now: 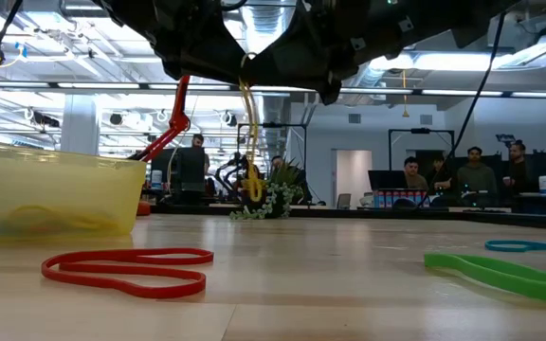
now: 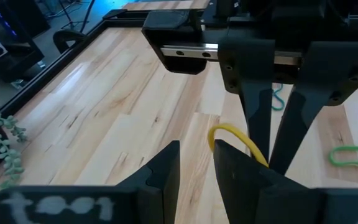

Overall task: Pick and place items into bin
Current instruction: Put the yellow rubber band into the yellow bin

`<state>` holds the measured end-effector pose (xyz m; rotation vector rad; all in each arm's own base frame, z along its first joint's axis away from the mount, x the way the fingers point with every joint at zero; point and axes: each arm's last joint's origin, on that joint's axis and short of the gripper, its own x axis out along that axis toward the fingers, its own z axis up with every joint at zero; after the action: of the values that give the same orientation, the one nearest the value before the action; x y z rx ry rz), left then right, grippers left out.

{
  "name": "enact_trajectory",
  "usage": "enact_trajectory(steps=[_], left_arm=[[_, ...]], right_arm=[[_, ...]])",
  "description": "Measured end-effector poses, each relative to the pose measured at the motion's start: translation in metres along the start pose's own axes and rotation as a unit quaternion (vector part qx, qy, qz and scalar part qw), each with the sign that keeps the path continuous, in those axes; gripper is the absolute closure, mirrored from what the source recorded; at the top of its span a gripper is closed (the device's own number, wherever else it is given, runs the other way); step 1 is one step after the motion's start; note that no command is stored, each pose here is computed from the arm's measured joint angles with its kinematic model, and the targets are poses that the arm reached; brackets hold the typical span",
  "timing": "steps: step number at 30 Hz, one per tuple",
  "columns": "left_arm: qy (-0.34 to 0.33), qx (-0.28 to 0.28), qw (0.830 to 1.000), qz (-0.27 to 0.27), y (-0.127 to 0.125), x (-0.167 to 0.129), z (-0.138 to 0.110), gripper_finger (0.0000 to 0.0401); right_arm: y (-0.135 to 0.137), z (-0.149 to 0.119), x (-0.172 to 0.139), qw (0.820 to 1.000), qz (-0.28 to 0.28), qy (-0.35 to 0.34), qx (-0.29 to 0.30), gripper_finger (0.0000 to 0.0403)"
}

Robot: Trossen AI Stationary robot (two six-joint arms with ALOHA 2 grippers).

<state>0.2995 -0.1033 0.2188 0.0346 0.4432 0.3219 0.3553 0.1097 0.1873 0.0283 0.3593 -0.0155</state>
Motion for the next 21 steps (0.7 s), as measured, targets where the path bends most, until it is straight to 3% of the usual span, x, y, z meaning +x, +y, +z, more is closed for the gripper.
enact_trajectory(steps=[10,21], left_arm=[[-0.016,0.0,1.0,-0.003,-0.001,0.0,0.004,0.0312],[-0.014,0.001,1.0,-0.001,0.0,0.0,0.003,0.0312]], right_arm=[[-0.015,-0.001,0.004,1.0,-0.021,0.015,0.002,0.0402],[-0.009,-0.002,0.002,1.0,-0.015,0.014,0.0,0.0402]])
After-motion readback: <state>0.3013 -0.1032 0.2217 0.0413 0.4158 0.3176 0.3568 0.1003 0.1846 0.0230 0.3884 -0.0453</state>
